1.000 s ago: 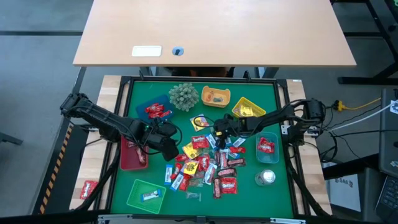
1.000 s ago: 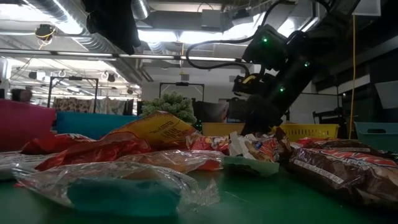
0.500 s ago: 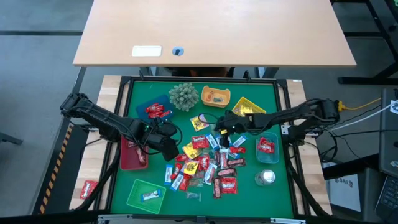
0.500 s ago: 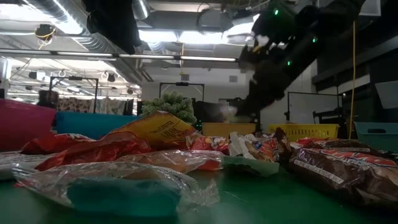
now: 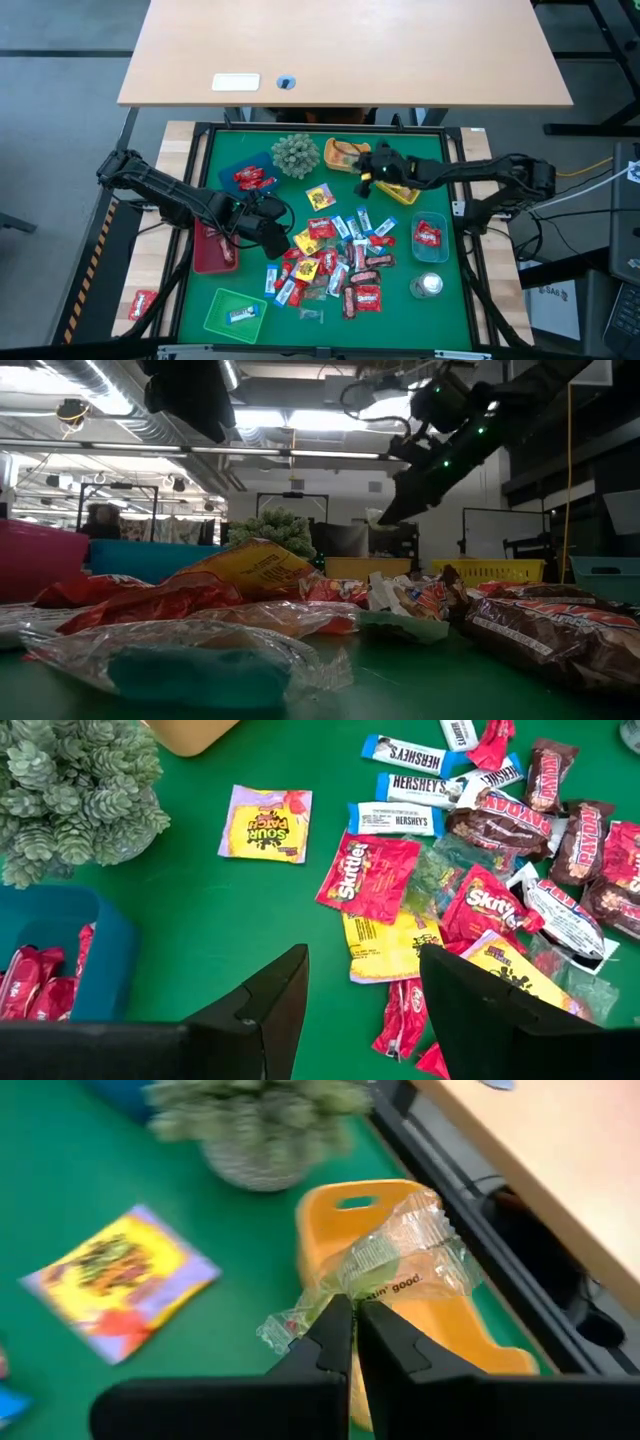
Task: Sort candy
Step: Put the green gummy into the orange bin
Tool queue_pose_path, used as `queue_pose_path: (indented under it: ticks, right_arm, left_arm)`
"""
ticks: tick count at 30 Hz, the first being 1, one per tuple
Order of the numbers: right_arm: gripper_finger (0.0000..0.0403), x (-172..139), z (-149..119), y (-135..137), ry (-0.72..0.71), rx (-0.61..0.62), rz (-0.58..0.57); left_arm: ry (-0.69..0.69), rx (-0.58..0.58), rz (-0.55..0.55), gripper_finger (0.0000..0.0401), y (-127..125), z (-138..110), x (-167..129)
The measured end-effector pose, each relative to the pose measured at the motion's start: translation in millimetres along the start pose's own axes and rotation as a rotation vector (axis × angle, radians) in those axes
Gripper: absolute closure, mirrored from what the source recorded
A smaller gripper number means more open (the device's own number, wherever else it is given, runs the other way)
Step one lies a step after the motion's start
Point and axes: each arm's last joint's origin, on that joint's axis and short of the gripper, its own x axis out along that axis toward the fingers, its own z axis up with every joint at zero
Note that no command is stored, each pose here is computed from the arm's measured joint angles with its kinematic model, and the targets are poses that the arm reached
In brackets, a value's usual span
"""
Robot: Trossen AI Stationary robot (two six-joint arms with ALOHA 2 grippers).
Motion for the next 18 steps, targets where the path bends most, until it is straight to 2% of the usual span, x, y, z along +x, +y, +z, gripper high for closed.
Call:
queue_pose_path:
  ticks: [6,11,15,18]
  right_arm:
    - [0.0390,5.0,-1.2,-23.5,-0.003,0.048,-0.030]
    - [0.0386,6.4,-1.5,-32.0,-0.010,0.068,-0.042]
    - [0.0349,6.5,-1.4,-32.9,-0.011,0.070,-0.045]
    - [0.0308,6.4,-1.2,-32.3,-0.012,0.068,-0.043]
  left_arm:
    - [-0.011,0.033,0.006,0.0222,0.0,0.5,0.0]
    - [-0.017,0.047,0.000,0.0222,-0.7,1.1,0.0]
    - [-0.017,0.053,0.004,0.0222,-2.9,0.7,3.6]
    - [-0.010,0.107,0.010,0.0222,-7.3,-0.7,11.1]
